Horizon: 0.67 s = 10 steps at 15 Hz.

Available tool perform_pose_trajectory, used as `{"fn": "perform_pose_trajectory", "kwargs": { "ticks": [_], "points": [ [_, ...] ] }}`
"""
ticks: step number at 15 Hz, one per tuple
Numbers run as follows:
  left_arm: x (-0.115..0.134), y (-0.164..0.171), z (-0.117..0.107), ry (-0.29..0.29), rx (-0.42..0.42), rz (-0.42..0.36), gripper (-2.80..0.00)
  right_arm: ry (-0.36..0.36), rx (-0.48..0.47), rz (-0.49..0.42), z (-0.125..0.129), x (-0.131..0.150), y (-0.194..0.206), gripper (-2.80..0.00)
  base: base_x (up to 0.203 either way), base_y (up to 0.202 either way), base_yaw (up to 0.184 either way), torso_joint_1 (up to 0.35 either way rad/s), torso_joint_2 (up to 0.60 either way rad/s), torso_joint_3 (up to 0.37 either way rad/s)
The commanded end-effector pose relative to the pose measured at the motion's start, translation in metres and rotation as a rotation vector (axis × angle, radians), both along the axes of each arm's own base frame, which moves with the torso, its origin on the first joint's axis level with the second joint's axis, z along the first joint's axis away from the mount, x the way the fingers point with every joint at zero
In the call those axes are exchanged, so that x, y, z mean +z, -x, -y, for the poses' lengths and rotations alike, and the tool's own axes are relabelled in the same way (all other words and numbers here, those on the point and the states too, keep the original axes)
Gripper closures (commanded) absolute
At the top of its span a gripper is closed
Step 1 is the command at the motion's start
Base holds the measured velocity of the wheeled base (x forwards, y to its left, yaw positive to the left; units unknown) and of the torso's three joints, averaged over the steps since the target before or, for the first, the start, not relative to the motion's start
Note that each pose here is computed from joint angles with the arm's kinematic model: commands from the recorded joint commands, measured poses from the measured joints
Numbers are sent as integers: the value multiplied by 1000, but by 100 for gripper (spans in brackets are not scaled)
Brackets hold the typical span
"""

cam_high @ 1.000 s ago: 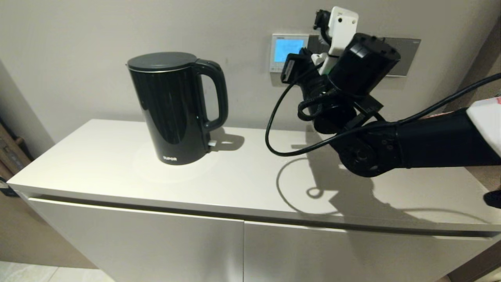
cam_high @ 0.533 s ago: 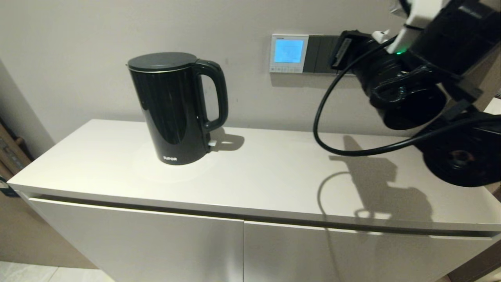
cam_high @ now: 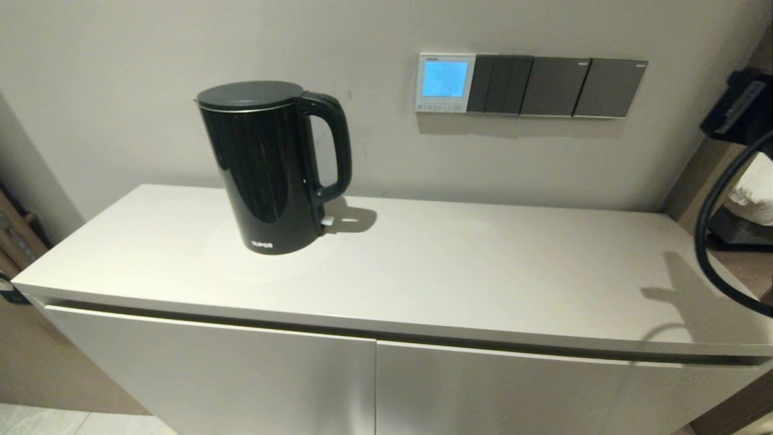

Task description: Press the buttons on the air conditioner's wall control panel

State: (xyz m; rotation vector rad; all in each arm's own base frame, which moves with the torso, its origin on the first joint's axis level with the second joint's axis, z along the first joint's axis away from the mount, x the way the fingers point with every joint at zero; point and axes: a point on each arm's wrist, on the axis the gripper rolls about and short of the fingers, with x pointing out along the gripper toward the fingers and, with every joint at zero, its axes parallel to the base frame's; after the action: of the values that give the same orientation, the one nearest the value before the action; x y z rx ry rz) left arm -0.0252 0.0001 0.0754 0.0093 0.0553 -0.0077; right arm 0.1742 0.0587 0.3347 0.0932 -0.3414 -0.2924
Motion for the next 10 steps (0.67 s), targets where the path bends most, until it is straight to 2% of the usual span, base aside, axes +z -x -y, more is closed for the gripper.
{"fn": "perform_pose_trajectory", "kwargs": {
  "ticks": [1,6,10],
  "points": [
    [0,0,0,0,0,0,0,-19,-92,46,34,-2,54,0,0,0,0,0,0,0],
    [0,0,0,0,0,0,0,21,-300,-61,68,-64,123,0,0,0,0,0,0,0],
    [0,0,0,0,0,0,0,60,-354,-215,72,-136,167,0,0,0,0,0,0,0]
  ]
}}
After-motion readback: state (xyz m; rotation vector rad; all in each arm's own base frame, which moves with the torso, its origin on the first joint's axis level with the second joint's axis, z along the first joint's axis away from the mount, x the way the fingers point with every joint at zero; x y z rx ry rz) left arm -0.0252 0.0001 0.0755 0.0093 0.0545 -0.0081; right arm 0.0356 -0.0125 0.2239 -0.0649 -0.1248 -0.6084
